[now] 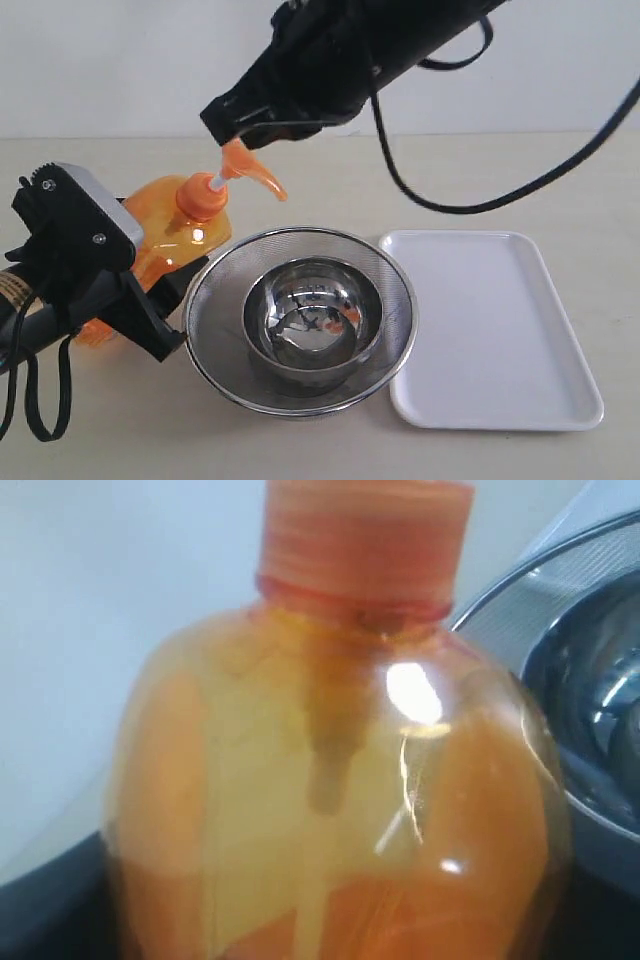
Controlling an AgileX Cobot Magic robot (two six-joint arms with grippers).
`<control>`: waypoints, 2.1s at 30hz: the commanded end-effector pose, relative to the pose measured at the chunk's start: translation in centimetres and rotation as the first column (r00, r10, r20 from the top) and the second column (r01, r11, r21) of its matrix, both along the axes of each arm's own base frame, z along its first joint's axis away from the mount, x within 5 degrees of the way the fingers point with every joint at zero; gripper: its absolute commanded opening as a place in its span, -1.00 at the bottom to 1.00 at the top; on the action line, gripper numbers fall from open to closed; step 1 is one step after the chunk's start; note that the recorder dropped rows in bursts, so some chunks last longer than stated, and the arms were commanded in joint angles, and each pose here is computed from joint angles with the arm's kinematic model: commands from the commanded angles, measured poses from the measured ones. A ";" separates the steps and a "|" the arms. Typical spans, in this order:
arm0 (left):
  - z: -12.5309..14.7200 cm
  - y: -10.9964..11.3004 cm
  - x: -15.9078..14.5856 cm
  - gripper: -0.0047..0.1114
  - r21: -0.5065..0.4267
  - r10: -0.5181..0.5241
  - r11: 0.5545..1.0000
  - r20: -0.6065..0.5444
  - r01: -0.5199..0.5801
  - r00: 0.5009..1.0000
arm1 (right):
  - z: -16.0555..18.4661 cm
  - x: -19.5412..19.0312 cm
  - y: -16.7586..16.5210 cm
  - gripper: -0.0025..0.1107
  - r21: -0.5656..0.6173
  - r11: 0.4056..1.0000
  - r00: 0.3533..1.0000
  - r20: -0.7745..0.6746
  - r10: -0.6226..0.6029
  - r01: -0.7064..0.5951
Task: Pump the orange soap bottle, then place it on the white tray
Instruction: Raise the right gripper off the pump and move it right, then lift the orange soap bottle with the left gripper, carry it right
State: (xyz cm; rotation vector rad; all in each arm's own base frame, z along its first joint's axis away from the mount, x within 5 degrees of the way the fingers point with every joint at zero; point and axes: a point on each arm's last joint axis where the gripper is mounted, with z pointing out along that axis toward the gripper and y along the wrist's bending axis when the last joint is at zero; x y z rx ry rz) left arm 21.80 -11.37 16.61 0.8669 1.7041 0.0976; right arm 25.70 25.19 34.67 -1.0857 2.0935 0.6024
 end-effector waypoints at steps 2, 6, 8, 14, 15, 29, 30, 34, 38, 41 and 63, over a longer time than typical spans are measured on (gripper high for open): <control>0.5 0.1 0.2 -0.84 -0.071 0.057 0.996 0.013 -0.056 0.998 | 5.9 -3.1 -4.1 -0.96 0.137 0.984 0.971 0.194 -0.138 0.112; 0.7 0.3 0.4 -0.84 -0.141 0.102 0.985 0.006 -0.100 0.995 | 4.9 -5.0 -7.0 -0.96 0.221 0.951 0.928 0.256 -0.271 0.216; 0.7 0.4 0.4 -0.84 -0.179 0.125 0.976 -0.002 -0.124 0.992 | 3.4 -5.6 -8.0 -0.96 0.282 0.926 0.907 0.267 -0.326 0.250; 0.8 0.9 0.6 -0.84 -0.246 0.204 0.947 -0.031 -0.205 0.978 | -4.6 -7.7 -10.0 -0.96 0.494 0.833 0.865 0.274 -0.420 0.248; 0.8 1.0 0.6 -0.84 -0.255 0.217 0.942 -0.035 -0.219 0.975 | -5.7 -7.9 -10.5 -0.96 0.517 0.815 0.850 0.275 -0.449 0.263; 1.0 1.3 0.6 -0.84 -0.384 0.279 0.879 -0.067 -0.283 0.958 | -11.3 -10.7 -15.6 -0.96 0.591 0.702 0.698 0.302 -0.649 0.397; 1.0 1.4 0.6 -0.84 -0.395 0.283 0.873 -0.065 -0.285 0.957 | -11.4 -11.0 -16.1 -0.96 0.603 0.686 0.683 0.298 -0.667 0.407; 1.0 1.8 0.1 -0.84 -0.451 0.298 0.844 -0.056 -0.290 0.953 | -12.3 -13.2 -19.0 -0.96 0.659 0.610 0.603 0.286 -0.745 0.441; 1.1 1.9 0.2 -0.84 -0.529 0.316 0.788 -0.090 -0.314 0.944 | -12.1 -14.8 -21.2 -0.96 0.750 0.511 0.521 0.262 -0.812 0.420; 1.0 2.4 0.2 -0.84 -0.550 0.370 0.750 -0.112 -0.368 0.922 | -12.2 -15.1 -22.1 -0.96 0.733 0.494 0.481 0.257 -0.838 0.468; 6.6 2.9 -1.3 -0.84 -0.674 0.333 0.716 0.106 -0.178 0.937 | -12.4 -15.1 -22.2 -0.96 0.714 0.501 0.474 0.265 -0.840 0.488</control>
